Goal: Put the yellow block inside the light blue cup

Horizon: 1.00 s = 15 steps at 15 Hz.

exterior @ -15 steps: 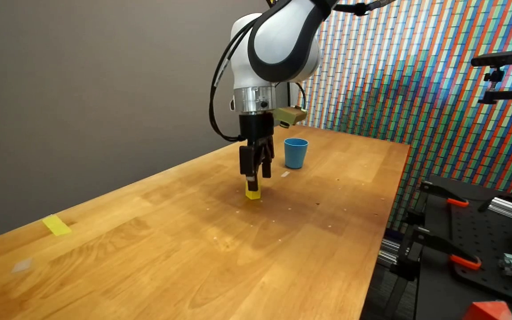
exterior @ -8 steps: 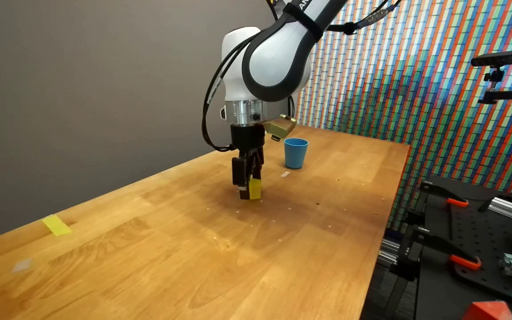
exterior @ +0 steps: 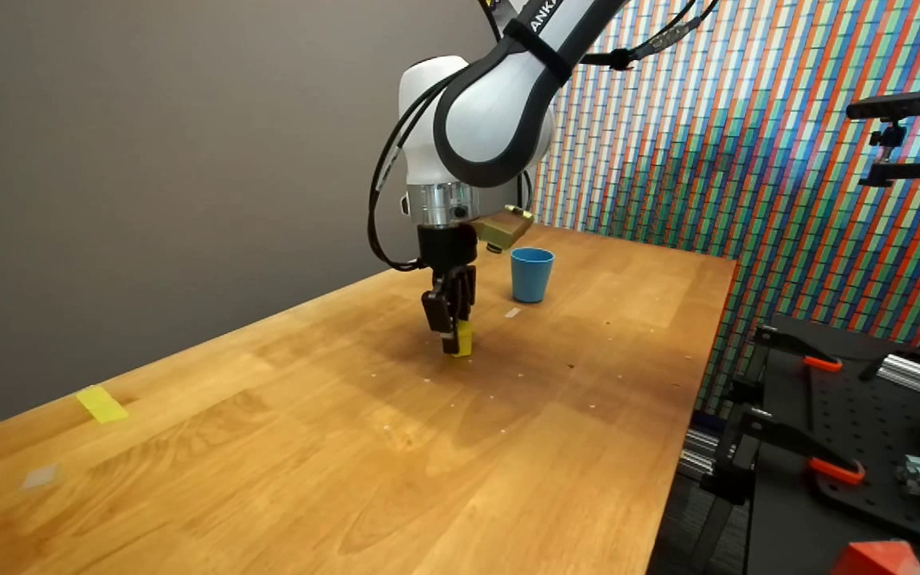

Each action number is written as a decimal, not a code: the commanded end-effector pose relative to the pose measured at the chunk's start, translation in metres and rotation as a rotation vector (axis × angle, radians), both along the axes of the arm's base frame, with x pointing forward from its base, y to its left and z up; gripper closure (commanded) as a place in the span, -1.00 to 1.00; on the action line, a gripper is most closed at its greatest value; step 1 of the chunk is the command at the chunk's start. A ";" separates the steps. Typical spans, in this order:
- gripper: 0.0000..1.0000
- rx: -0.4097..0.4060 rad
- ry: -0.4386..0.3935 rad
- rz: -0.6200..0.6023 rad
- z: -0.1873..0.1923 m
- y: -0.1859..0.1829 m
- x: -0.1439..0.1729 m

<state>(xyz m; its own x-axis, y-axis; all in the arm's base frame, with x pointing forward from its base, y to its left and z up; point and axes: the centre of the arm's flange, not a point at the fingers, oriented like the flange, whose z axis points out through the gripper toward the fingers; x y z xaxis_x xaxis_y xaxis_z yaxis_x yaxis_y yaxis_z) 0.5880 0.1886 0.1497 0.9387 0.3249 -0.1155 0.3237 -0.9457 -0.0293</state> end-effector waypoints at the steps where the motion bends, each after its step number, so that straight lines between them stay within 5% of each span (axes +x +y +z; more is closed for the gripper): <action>1: 0.55 -0.089 0.059 -0.076 0.026 -0.018 -0.008; 4: 0.54 -0.142 0.022 -0.166 0.064 -0.044 -0.008; 9: 0.54 -0.208 -0.180 -0.366 0.142 -0.098 0.020; 15: 0.54 -0.275 -0.209 -0.700 0.147 -0.184 0.029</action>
<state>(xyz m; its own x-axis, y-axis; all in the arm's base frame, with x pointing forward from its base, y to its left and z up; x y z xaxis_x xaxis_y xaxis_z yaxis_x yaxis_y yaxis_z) 0.6238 0.0308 0.3015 0.9685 -0.2366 0.0780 -0.2477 -0.9475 0.2021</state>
